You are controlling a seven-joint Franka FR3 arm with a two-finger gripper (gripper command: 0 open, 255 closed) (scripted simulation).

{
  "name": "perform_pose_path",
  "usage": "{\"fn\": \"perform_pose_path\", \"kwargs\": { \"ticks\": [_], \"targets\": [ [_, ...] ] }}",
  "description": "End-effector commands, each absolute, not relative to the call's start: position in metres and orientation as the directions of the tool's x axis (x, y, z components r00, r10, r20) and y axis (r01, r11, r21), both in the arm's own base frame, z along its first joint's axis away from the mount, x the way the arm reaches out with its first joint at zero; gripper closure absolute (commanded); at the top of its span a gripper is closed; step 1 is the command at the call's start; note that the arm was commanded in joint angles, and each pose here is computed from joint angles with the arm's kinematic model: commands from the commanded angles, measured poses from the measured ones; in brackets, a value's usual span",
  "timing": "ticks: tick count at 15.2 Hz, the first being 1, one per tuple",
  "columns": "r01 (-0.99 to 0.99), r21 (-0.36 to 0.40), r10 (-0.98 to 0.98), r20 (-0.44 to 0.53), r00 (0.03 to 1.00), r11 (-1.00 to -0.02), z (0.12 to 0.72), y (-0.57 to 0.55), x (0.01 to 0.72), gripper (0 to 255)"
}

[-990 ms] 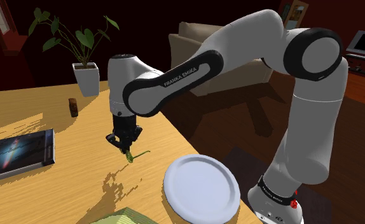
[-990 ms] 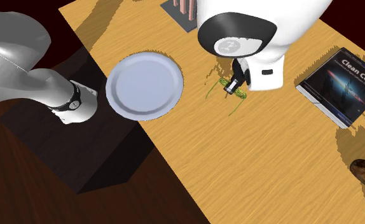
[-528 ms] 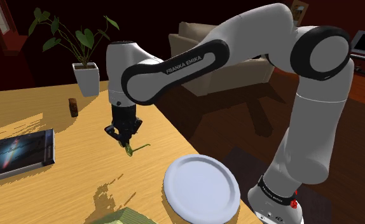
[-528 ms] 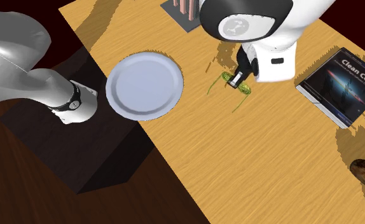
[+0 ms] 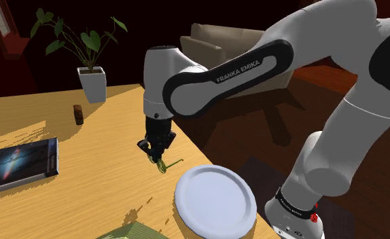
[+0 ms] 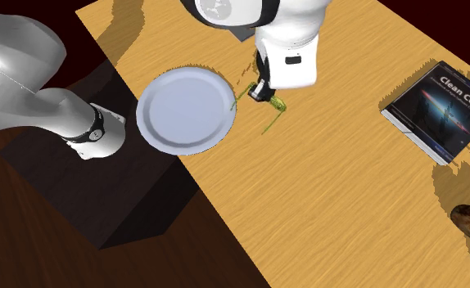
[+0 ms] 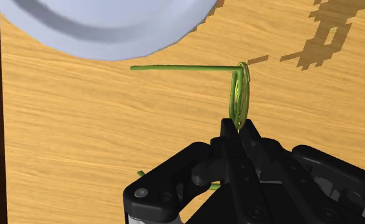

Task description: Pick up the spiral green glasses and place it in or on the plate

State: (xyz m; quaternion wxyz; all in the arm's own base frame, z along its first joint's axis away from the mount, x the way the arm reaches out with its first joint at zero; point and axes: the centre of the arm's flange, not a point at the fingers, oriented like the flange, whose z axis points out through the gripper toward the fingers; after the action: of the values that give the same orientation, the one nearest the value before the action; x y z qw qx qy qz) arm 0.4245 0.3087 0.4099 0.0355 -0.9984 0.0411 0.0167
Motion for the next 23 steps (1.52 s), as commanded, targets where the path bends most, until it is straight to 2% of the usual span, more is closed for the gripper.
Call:
{"fn": "perform_pose_path", "kwargs": {
  "ticks": [1, 14, 23],
  "targets": [
    [-0.085, -0.07, -0.083, -0.036, 0.996, -0.994, 0.411, 0.3, 0.397, 255],
    [-0.085, -0.07, -0.083, -0.036, 0.996, -0.994, 0.422, 0.237, 0.233, 255],
    [-0.085, -0.07, -0.083, -0.036, 0.996, -0.994, 0.374, 0.237, 0.233, 255]
  ]
}}
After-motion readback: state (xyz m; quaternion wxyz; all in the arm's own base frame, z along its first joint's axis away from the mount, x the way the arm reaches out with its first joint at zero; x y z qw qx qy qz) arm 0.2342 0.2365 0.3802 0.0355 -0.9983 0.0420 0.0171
